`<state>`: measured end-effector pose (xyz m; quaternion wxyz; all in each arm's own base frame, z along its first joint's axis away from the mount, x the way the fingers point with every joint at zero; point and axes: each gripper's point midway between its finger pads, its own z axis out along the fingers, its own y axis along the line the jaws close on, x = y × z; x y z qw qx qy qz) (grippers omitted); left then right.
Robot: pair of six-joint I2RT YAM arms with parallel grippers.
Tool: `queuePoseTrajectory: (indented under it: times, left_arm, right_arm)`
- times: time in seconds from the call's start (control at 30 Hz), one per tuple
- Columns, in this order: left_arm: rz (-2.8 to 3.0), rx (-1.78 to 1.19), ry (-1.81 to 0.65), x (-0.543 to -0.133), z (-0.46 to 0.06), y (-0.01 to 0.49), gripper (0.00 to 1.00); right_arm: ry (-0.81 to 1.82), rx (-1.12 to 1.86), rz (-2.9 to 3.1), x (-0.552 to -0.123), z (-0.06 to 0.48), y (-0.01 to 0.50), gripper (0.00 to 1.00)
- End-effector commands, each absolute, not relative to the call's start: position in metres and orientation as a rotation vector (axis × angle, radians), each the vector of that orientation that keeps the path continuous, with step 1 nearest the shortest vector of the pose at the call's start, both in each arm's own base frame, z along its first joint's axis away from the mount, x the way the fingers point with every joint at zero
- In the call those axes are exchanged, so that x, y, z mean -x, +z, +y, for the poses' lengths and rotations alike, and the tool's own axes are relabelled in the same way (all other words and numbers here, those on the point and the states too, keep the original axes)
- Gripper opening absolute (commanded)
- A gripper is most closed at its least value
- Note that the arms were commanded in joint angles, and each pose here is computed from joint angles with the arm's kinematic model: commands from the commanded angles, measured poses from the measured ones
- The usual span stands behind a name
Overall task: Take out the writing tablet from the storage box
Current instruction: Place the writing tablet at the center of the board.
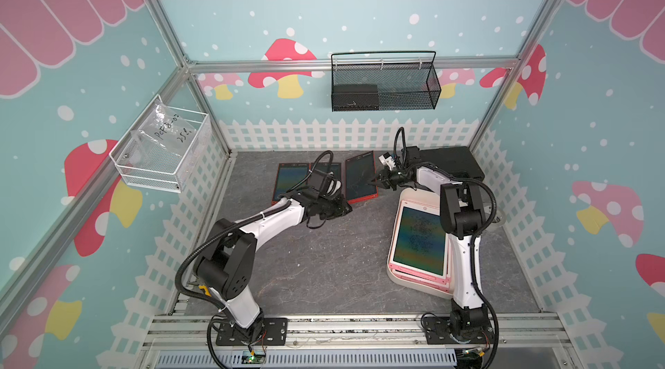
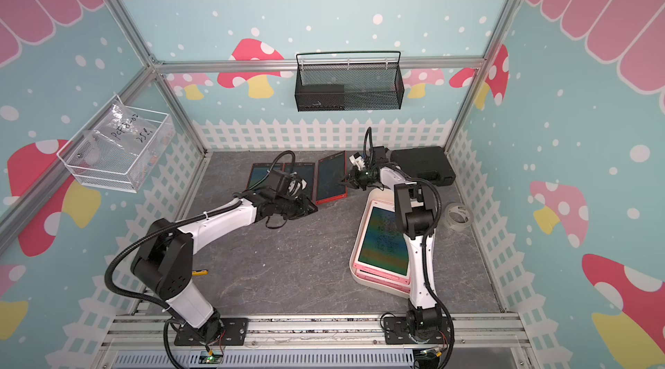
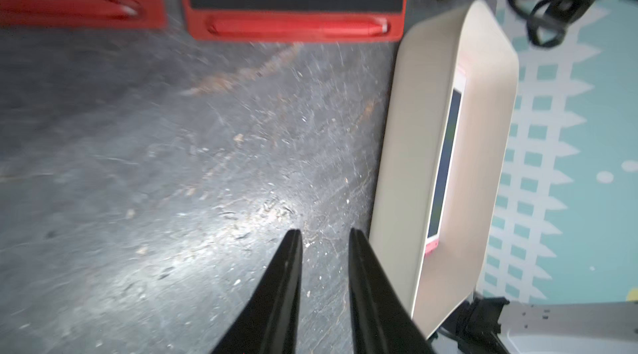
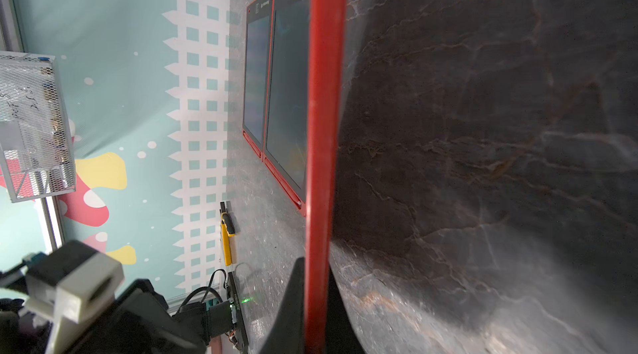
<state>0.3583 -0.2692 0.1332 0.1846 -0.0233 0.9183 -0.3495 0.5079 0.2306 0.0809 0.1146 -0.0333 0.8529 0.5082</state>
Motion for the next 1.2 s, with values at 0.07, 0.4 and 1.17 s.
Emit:
queuePoseTrajectory:
  times: [0.07,0.4,1.17]
  left_arm:
    - [2.515,0.132,-0.93,-0.36,-0.231,0.156,0.28]
    - [2.465,0.183,-0.949,-0.357,-0.209,0.169,0.28]
    - [2.494,0.193,-0.974,-0.353,-0.206,0.154,0.28]
  right_arm:
    - [1.493,0.1,2.517,-0.508,0.231,0.066,0.07]
    - [1.534,0.056,2.522,-0.517,0.232,0.053,0.09]
    - [1.584,0.012,2.507,-0.531,0.223,0.045,0.15]
